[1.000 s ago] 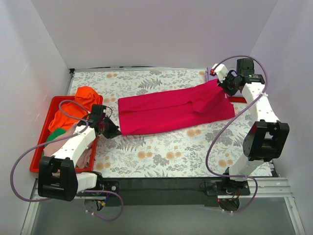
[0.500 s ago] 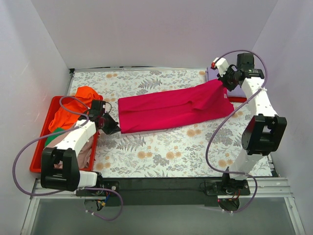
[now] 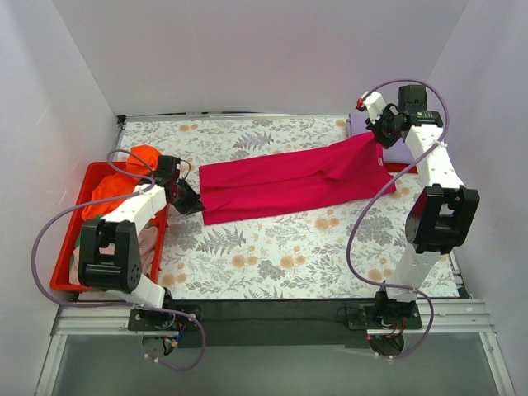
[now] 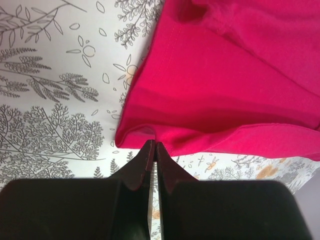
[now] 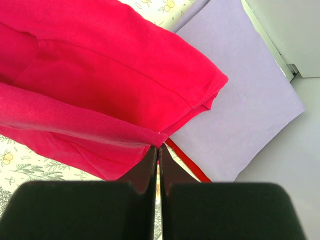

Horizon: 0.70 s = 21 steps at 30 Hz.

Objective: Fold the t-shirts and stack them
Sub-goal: Fold the tshirt

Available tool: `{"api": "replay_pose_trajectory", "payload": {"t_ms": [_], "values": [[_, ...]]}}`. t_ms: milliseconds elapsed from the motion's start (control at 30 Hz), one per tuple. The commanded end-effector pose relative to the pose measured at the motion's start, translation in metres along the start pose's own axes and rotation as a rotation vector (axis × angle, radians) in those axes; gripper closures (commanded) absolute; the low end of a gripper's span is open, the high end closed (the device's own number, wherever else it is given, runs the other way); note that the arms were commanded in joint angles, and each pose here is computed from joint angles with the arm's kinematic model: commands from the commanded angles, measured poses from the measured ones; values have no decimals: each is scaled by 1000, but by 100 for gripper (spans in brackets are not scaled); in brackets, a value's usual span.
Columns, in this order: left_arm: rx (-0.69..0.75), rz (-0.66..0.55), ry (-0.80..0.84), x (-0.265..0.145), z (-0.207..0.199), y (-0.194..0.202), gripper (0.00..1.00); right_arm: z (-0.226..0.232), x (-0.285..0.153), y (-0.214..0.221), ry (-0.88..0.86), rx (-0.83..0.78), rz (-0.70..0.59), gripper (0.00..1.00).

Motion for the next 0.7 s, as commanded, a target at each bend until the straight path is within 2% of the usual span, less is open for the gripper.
{"api": "replay_pose_trajectory", "payload": {"t_ms": [0,667], "values": [[27,-29,36,-2,-15,-14,100,-22,-10,-11,83,6,-35,99],[34,-26,1,16,-19,-26,100,-28,3,-12,99,45,-57,99]]}}
Point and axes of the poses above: each gripper's point midway between its finger pads, its own x axis out along the fingers, its own z axis along the line the jaws close on, y = z × x, the point moved 5 cm from there along -x, back along the fingers, and after that the axes turned 15 degrees about -x, right-handed, at the moved point
